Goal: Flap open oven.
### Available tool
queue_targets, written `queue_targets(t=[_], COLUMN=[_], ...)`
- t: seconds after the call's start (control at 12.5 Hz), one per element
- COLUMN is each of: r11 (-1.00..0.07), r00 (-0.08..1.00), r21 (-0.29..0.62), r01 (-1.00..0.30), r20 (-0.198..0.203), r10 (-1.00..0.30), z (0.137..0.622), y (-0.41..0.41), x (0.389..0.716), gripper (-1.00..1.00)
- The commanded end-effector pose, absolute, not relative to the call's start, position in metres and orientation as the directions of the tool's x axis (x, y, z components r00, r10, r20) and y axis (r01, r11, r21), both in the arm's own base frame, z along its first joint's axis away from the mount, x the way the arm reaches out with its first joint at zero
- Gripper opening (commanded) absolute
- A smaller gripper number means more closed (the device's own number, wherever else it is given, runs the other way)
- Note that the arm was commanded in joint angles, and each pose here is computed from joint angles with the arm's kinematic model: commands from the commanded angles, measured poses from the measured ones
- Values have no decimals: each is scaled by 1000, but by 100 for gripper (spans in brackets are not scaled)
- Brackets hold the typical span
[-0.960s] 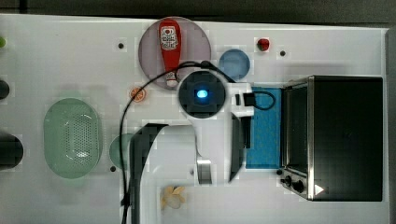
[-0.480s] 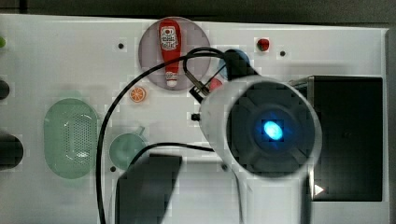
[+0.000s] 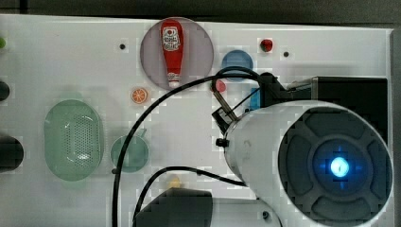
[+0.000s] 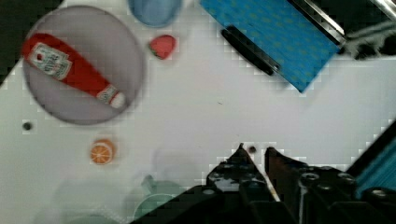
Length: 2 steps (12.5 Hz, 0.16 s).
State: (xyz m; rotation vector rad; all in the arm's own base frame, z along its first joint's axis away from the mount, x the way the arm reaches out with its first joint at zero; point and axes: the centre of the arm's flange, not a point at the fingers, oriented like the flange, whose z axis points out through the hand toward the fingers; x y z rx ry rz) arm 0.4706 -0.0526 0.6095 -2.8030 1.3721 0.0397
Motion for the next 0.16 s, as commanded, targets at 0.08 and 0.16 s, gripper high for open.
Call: queue_targets(t=[0.08, 0.16], r11=[-540, -536], r00=[539, 535], r21=[33, 32], r01=[-841, -843], r20=[-47, -48], r10=[-841, -844], z=[605, 605], y=[-49, -52], x=[474, 473], gripper=[-65, -65])
